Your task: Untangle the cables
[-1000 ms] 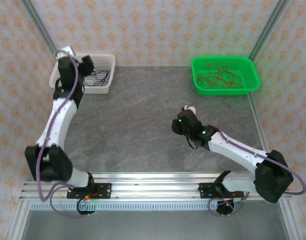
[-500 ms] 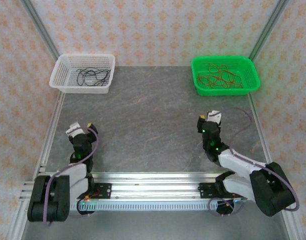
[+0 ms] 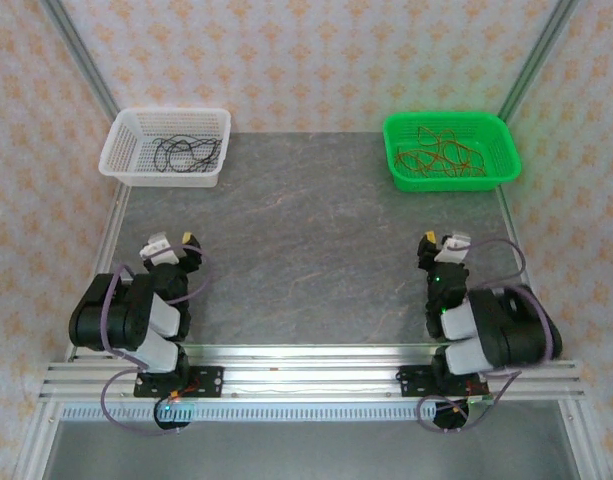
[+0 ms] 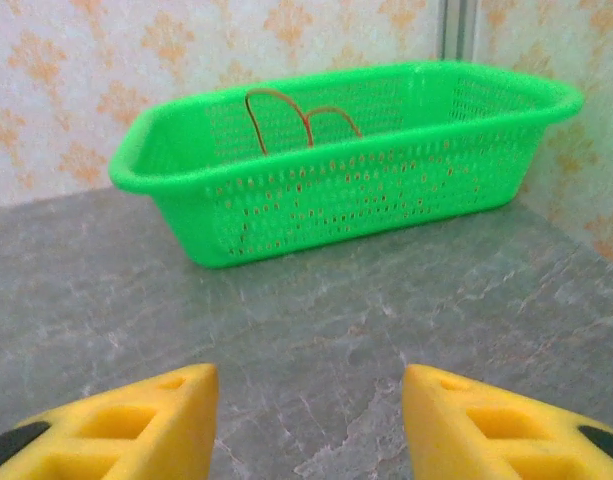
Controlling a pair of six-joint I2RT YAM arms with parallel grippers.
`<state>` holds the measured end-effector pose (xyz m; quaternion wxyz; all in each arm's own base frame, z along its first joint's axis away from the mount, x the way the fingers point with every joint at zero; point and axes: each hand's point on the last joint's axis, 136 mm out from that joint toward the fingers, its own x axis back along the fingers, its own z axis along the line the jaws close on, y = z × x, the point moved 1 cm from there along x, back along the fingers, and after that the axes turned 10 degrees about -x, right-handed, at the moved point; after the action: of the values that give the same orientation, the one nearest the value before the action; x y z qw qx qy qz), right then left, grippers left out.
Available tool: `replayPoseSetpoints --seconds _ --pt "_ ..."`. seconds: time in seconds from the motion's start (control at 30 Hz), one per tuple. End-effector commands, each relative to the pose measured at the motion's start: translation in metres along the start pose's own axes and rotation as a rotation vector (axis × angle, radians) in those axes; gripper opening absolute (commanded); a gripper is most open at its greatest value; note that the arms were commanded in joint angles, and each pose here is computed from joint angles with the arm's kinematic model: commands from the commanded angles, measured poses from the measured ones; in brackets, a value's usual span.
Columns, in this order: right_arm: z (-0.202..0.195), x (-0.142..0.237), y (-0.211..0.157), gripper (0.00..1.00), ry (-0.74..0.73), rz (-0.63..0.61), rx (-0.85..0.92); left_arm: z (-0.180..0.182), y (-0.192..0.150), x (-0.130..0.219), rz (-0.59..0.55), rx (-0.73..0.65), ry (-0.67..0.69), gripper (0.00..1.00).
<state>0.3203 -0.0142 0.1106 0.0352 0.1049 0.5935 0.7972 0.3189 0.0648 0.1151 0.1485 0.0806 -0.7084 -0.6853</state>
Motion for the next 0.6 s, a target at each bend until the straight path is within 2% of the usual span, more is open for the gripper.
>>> replayPoseSetpoints --seconds 0.0,0.03,0.07,0.1,0.13,0.17,0.27,0.4,0.57 --pt "0.02 -0.031 0.019 0.52 0.079 0.018 -0.01 -0.025 0.028 -0.024 -0.057 -0.051 -0.1 0.81" --pt "0.019 -0.046 0.016 0.55 0.085 0.055 -0.038 -0.029 0.02 -0.029 0.005 -0.073 -0.09 0.85" --pt "0.011 -0.042 0.019 0.73 0.061 0.025 -0.063 -0.03 0.022 -0.028 -0.017 -0.084 -0.079 0.87" --pt "0.009 -0.043 0.019 0.74 0.05 0.033 -0.065 -0.03 0.026 -0.026 -0.048 -0.081 -0.08 0.87" --pt "0.009 -0.044 0.017 0.79 0.043 0.041 -0.058 -0.03 0.024 -0.027 -0.035 -0.084 -0.08 0.89" --pt "0.009 -0.042 0.019 0.99 0.046 0.028 -0.058 -0.03 0.022 -0.028 -0.012 -0.087 -0.079 0.99" --pt "0.01 -0.041 0.019 1.0 0.046 0.03 -0.057 -0.03 0.024 -0.026 -0.039 -0.088 -0.08 0.99" --pt "0.01 -0.042 0.019 1.0 0.046 0.03 -0.057 -0.042 0.022 -0.029 -0.019 -0.124 -0.135 0.99" --pt "0.009 -0.042 0.018 1.0 0.045 0.031 -0.057 -0.043 0.021 -0.029 -0.015 -0.126 -0.139 0.99"
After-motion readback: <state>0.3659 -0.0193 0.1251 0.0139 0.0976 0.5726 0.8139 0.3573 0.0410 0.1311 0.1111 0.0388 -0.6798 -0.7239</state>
